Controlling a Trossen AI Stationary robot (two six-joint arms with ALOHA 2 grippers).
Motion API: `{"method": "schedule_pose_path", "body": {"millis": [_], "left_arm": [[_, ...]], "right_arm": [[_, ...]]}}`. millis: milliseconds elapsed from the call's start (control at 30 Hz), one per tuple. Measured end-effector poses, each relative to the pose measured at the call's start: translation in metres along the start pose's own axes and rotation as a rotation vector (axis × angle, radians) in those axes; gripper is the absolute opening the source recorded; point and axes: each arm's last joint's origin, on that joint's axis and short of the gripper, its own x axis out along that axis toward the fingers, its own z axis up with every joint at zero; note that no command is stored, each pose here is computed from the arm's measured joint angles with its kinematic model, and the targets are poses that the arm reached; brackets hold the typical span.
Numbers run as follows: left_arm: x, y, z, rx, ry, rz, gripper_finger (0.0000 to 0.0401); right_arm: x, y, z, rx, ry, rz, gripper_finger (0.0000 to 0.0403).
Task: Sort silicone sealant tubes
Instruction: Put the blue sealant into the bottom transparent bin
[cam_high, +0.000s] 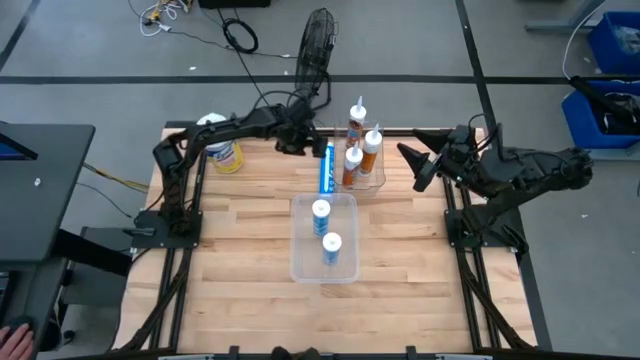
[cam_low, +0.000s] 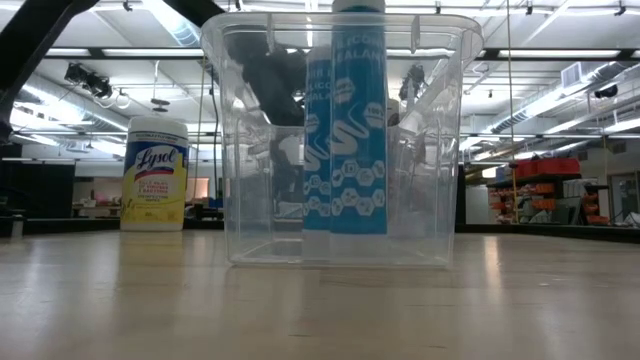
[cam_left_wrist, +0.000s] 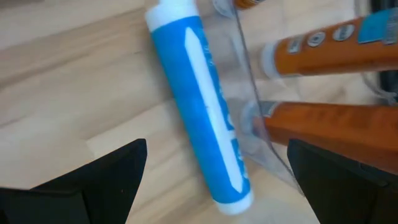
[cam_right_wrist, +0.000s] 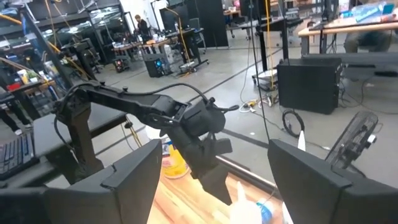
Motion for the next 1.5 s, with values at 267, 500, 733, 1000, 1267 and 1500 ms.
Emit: {"method": "schedule_pose_path", "body": {"millis": [267,500,733,1000,1267,1500], "left_arm": [[0.010,-0.016,-0.022,0.078,0.045,0.043,0.0394],[0.023,-0.034,-0.039,0.129,0.043,0.036,0.0394],[0.047,-0.038,-0.057,0.165,0.097,0.085,0.0394],[0.058,-0.045,-0.069,0.204,0.104,0.097,0.0394],[0.068,-0.042,-0.074,0.251,0.123,0.127,0.0394],[0.069,-0.044,-0.077,0.279,0.135,0.125,0.0394]], "right_arm": [[0.000,-0.001,-0.003,-0.005,0.018,-0.008,0.0294],[0.000,-0.002,-0.004,-0.024,0.027,-0.012,0.0294],[0.000,-0.003,-0.006,-0.044,0.044,-0.008,0.0294],[-0.001,-0.004,-0.008,-0.068,0.060,-0.017,0.0294],[-0.001,-0.005,-0.009,-0.073,0.062,-0.020,0.0294],[0.000,-0.006,-0.008,-0.072,0.060,-0.027,0.0294]]}}
